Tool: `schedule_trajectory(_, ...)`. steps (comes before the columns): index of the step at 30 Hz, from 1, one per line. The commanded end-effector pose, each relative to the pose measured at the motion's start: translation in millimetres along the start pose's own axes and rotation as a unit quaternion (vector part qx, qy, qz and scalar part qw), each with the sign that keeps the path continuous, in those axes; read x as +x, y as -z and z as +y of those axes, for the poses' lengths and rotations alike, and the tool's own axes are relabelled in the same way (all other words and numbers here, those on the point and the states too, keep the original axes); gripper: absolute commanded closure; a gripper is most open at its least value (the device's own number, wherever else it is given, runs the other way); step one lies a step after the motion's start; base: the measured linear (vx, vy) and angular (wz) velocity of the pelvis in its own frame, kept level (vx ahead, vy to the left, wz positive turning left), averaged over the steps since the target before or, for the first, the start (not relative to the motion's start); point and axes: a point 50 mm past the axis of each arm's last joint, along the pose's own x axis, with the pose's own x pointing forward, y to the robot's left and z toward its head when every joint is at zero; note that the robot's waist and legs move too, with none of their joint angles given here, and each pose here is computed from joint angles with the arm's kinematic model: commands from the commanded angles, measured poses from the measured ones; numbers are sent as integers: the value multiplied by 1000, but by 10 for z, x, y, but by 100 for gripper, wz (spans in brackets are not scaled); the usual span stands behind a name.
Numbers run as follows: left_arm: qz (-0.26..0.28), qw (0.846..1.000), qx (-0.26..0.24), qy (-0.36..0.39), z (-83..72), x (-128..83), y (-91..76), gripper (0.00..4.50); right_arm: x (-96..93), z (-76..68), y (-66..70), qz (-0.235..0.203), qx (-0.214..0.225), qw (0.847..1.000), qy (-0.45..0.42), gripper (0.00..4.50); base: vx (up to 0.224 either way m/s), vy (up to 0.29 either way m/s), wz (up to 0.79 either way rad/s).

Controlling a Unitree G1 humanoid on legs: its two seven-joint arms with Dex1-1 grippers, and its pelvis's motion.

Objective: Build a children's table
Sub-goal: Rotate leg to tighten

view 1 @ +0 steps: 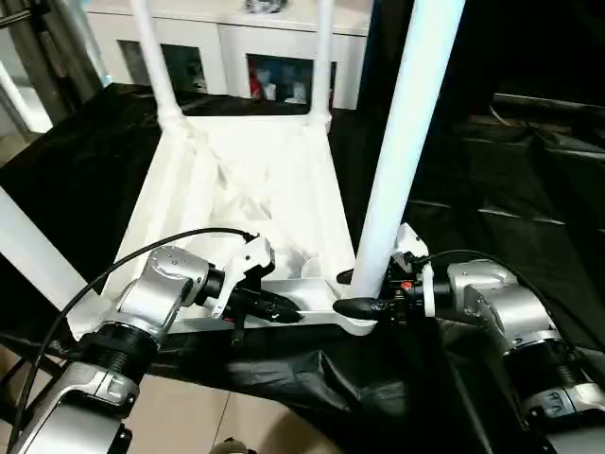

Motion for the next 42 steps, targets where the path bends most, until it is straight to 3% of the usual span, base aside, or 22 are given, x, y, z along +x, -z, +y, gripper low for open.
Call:
schedule_trajectory(1, -40, 998, 47, 26, -35, 103, -257, 450, 148, 84, 106, 25, 17, 999, -33, 193, 0, 0, 0)
schedule_trajectory(4, -41, 998, 48, 15, -16, 115, -266, 450, 163, 83, 115, 21, 18, 999, -26, 203, 0, 0, 0)
schedule_trajectory(8, -62, 996, 43, -57, 110, 177, -363, 450, 294, -40, 103, -21, 25, 997, 74, 213, 0, 0, 0)
schedule_trajectory(9, -69, 992, 42, -95, 176, 215, -411, 450, 359, -133, 107, -33, 35, 989, 142, 220, 0, 0, 0)
schedule_trajectory(12, -74, 988, 29, -136, 251, 291, -468, 450, 457, -251, 129, -51, 65, 969, 235, 228, 0, 0, 0)
schedule_trajectory(14, -76, 986, 24, -149, 270, 323, -489, 450, 496, -274, 133, -60, 78, 961, 257, 235, 0, 0, 0)
schedule_trajectory(16, -85, 980, 14, -179, 308, 410, -553, 450, 613, -311, 127, -82, 116, 943, 302, 239, 0, 0, 0)
schedule_trajectory(18, -94, 975, 10, -200, 328, 475, -602, 450, 753, -287, 87, -96, 127, 938, 308, 240, 0, 0, 0)
schedule_trajectory(22, -102, 972, 12, -211, 331, 546, -637, 450, 907, -236, 27, -104, 114, 943, 296, 241, 0, 0, 0)
schedule_trajectory(23, -99, 973, 18, -207, 323, 560, -634, 450, 925, -219, 6, -110, 100, 947, 283, 185, 0, 0, 0)
schedule_trajectory(24, -97, 975, 25, -200, 310, 569, -627, 450, 931, -204, -10, -114, 88, 952, 271, 185, 0, 0, 0)
schedule_trajectory(28, -88, 977, 43, -190, 283, 563, -573, 450, 862, -176, -9, -107, 58, 963, 242, 149, 0, 0, 0)
schedule_trajectory(32, -75, 977, 51, -196, 294, 520, -511, 450, 623, -178, -2, -106, 23, 968, 225, 134, 0, 0, 0)
schedule_trajectory(33, -69, 976, 59, -197, 295, 504, -492, 450, 477, -184, 15, -101, 3, 970, 222, 134, 0, 0, 0)
schedule_trajectory(34, -69, 976, 59, -197, 295, 504, -492, 450, 477, -184, 15, -101, 3, 970, 222, 134, 0, 0, 0)
schedule_trajectory(37, -66, 975, 68, -200, 303, 467, -466, 450, 201, -189, 51, -91, -17, 972, 216, 134, 0, 0, 0)
schedule_trajectory(39, -67, 975, 69, -198, 301, 422, -441, 450, -118, -157, 74, -78, -24, 976, 204, 134, 0, 0, 0)
schedule_trajectory(40, -67, 975, 69, -198, 301, 422, -441, 450, -118, -157, 74, -78, -24, 976, 204, 134, 0, 0, 0)
schedule_trajectory(42, -65, 976, 75, -196, 293, 399, -416, 450, -310, -127, 100, -60, -26, 977, 201, 134, 0, 0, 0)
